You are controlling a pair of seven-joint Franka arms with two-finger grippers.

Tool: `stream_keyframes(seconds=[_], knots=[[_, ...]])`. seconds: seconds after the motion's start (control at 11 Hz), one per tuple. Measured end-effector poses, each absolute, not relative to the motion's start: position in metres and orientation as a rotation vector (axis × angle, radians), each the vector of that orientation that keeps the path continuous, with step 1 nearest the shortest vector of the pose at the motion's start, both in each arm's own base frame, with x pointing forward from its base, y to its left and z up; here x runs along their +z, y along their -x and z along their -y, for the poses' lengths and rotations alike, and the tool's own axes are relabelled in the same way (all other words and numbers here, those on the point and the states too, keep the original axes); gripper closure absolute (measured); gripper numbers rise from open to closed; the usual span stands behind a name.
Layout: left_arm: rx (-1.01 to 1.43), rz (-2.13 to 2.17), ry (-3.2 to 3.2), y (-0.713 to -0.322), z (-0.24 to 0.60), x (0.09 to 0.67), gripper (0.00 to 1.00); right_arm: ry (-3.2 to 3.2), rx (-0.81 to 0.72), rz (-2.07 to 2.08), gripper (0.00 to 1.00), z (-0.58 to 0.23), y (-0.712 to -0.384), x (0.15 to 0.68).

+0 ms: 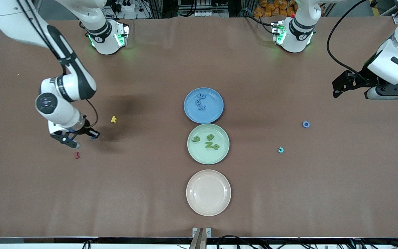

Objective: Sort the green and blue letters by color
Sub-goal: 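Carry the blue o to the blue plate and release it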

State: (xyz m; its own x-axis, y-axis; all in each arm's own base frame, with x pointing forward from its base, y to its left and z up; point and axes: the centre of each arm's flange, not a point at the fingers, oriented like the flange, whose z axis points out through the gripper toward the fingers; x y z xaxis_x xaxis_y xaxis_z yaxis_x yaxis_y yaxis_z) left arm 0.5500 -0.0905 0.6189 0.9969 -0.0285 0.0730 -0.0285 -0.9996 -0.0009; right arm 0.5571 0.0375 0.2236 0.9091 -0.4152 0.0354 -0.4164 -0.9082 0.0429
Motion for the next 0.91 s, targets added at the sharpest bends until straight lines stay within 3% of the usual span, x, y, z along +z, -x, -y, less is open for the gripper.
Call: stream_keyframes(seconds=[0.46,0.91], knots=[[0.112,0.041,-3.14,-0.55,0.089,0.618,0.0,-3.092,0.034,0.339,0.64,-0.181,-0.529,0.246],[0.112,0.04,-3.14,-0.55,0.089,0.618,0.0,-3.151,-0.085,0.29,0.64,-0.332,-0.465,0.262]])
